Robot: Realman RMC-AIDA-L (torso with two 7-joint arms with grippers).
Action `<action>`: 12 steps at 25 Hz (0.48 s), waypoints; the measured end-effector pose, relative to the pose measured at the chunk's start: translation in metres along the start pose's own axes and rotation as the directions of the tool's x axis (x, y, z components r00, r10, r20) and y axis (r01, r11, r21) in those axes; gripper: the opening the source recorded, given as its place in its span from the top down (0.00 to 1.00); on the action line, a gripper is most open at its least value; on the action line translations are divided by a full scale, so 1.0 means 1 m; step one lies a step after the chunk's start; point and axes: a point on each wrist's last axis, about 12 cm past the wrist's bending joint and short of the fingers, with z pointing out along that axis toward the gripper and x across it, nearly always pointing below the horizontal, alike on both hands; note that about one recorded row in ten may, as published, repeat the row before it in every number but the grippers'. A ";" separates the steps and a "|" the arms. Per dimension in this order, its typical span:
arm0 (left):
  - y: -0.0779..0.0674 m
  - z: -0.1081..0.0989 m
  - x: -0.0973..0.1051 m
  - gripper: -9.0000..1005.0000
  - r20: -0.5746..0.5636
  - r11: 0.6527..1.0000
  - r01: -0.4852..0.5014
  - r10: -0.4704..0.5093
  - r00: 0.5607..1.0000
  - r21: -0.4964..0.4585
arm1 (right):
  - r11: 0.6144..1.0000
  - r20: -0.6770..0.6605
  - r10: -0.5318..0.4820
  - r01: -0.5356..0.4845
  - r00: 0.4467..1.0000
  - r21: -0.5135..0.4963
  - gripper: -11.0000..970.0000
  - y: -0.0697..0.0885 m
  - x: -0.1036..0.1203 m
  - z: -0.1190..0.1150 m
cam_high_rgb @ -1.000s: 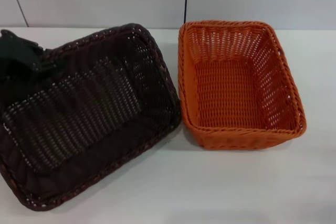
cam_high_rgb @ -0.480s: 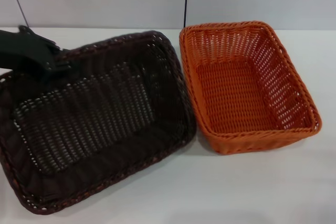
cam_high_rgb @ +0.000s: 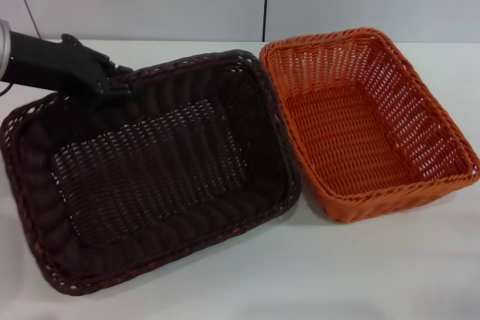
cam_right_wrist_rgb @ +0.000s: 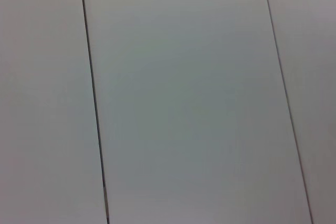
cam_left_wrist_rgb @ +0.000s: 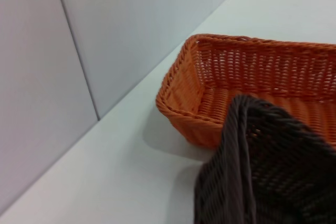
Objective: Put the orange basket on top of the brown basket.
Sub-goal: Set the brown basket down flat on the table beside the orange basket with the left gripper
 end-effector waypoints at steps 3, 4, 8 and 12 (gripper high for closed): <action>-0.003 0.008 -0.002 0.76 -0.010 0.999 -0.046 0.046 0.999 0.008 | 1.000 -0.004 -0.001 0.001 1.000 -0.002 0.21 0.000 0.000 0.001; -0.006 0.013 -0.004 0.76 -0.019 0.998 -0.068 0.069 0.997 0.017 | 1.000 -0.004 -0.002 0.002 1.000 -0.002 0.21 0.000 0.000 0.001; -0.007 0.017 -0.006 0.57 -0.026 0.996 -0.086 0.086 0.996 0.010 | 1.000 -0.004 -0.002 0.002 1.000 -0.001 0.21 0.000 0.000 0.001; -0.002 0.014 -0.017 0.40 0.034 0.980 -0.141 0.148 0.988 -0.143 | 1.000 -0.013 -0.007 0.007 1.000 -0.003 0.21 -0.001 0.002 0.001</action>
